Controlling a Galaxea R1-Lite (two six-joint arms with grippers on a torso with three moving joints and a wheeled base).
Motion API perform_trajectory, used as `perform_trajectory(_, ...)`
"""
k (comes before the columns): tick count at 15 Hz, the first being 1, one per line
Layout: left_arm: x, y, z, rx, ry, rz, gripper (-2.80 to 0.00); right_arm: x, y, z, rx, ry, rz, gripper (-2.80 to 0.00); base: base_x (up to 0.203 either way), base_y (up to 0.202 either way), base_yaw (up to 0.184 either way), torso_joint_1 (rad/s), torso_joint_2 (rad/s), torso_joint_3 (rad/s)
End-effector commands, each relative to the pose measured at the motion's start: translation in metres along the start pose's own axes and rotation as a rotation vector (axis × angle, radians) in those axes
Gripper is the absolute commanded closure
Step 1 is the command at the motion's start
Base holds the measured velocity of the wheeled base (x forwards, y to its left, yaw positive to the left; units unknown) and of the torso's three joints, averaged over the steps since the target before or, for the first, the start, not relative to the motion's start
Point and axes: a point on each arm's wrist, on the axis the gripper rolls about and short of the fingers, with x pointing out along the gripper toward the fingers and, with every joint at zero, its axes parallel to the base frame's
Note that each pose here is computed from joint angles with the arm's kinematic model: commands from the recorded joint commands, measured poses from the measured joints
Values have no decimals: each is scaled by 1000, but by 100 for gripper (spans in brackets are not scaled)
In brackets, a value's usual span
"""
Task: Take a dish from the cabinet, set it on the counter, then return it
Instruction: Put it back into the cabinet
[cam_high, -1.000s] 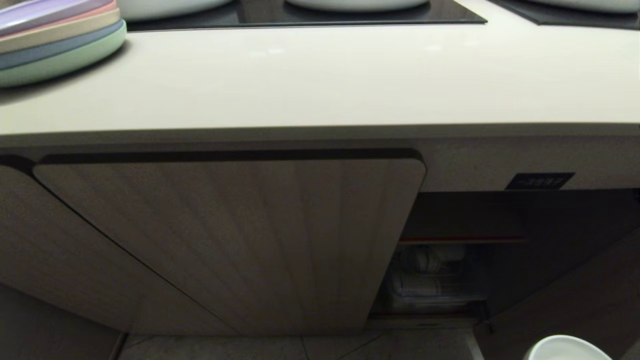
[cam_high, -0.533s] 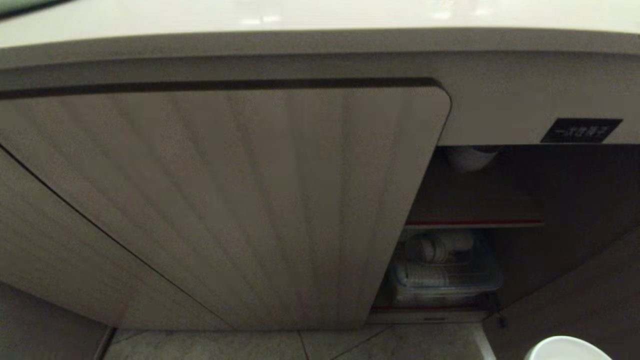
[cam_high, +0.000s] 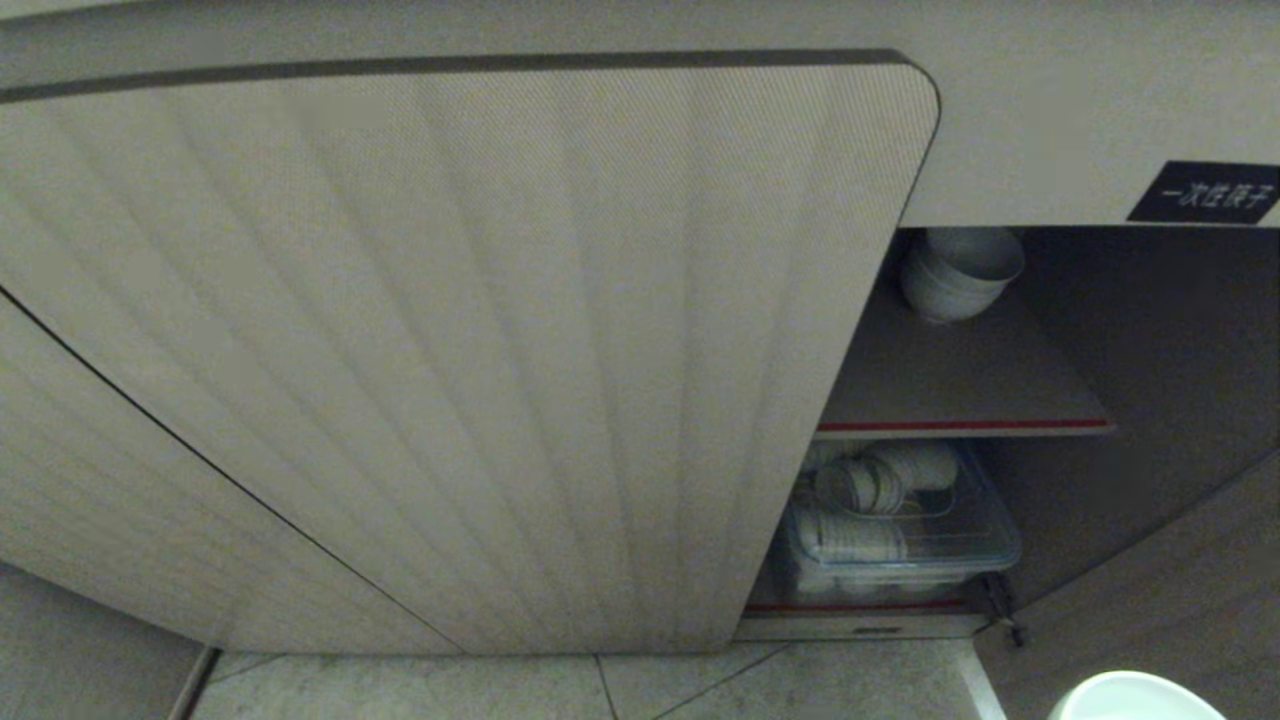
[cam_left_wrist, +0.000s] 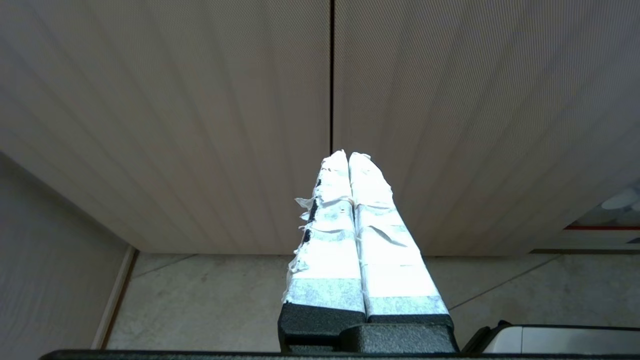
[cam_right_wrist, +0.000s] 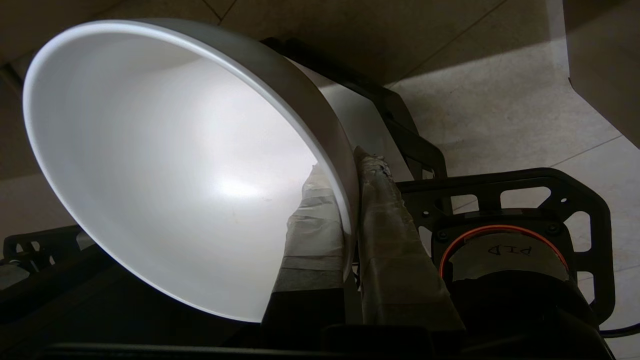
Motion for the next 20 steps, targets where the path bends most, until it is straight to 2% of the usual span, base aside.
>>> perform_trajectory(1, 0, 0, 0, -1, 0, 1, 0, 0, 0, 0, 4, 4, -2, 0, 0, 0, 0, 0, 0, 0)
perform_trajectory(20, 0, 0, 0, -1, 0, 1, 0, 2, 1, -1, -19, 7, -1, 0, 0, 0, 0, 0, 0, 0)
